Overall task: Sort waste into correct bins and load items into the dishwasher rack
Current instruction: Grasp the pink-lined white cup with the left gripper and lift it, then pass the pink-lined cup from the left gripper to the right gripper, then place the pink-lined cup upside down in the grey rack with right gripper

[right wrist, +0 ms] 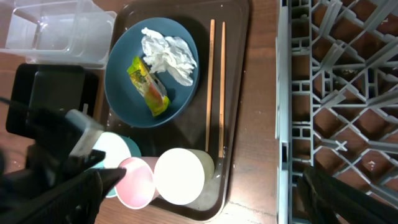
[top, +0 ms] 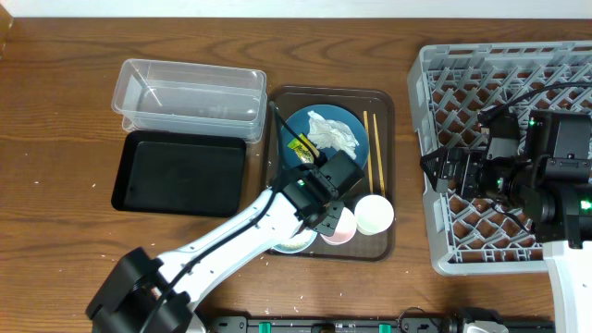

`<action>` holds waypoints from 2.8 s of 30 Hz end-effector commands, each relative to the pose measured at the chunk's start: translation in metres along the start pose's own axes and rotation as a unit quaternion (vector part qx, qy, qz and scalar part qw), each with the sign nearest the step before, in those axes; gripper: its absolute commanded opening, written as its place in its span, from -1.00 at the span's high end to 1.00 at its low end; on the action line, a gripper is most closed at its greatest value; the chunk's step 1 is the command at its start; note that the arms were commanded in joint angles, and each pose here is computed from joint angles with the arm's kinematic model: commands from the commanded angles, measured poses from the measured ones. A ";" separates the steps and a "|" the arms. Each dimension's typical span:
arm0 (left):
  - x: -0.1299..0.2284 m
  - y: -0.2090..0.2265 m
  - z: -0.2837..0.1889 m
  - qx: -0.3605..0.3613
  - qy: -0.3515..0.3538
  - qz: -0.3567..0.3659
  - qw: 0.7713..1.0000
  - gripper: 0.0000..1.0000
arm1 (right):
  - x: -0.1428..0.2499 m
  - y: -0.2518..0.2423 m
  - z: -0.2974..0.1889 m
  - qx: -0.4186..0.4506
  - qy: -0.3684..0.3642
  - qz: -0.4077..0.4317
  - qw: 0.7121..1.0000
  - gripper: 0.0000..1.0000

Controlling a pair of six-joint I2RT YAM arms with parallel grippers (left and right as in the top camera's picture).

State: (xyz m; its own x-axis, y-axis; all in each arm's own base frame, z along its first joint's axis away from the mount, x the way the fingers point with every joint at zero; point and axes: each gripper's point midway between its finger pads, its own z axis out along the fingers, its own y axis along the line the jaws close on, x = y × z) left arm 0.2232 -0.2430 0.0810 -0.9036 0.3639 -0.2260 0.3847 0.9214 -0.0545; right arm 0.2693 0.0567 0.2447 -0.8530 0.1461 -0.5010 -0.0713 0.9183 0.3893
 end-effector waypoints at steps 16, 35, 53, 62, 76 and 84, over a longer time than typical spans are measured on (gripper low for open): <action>-0.001 -0.010 0.009 0.023 0.007 -0.007 1.000 0.87 | -0.003 0.004 -0.007 -0.007 -0.007 -0.004 1.000 -0.97; -0.040 -0.011 -0.141 0.251 -0.107 -0.072 0.959 0.88 | -0.007 0.022 -0.008 -0.058 -0.014 -0.032 0.998 -0.88; -0.075 0.020 -0.295 0.626 -0.180 -0.008 0.759 0.88 | -0.008 0.181 -0.099 -0.505 -0.120 -0.313 0.795 -0.89; -0.073 0.020 -0.297 0.631 -0.175 -0.005 0.756 0.88 | -0.015 0.219 -0.088 -0.479 -0.132 -0.326 0.804 -0.82; -0.073 0.019 -0.297 0.631 -0.174 -0.005 0.756 0.88 | -0.005 0.227 -0.071 -0.499 -0.089 -0.314 0.803 -0.11; -0.075 0.021 -0.295 0.625 -0.182 -0.005 0.759 -0.35 | -0.023 0.204 -0.088 -0.453 -0.133 -0.290 0.832 -0.07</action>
State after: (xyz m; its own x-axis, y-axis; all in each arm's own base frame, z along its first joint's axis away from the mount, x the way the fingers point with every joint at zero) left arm 0.2453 -0.2113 0.3767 -0.9011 0.0832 -0.4255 0.4271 0.0016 -0.9042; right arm 0.2252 0.2268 0.3887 -0.4170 -0.0826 -0.9052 -0.9038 0.1429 0.4033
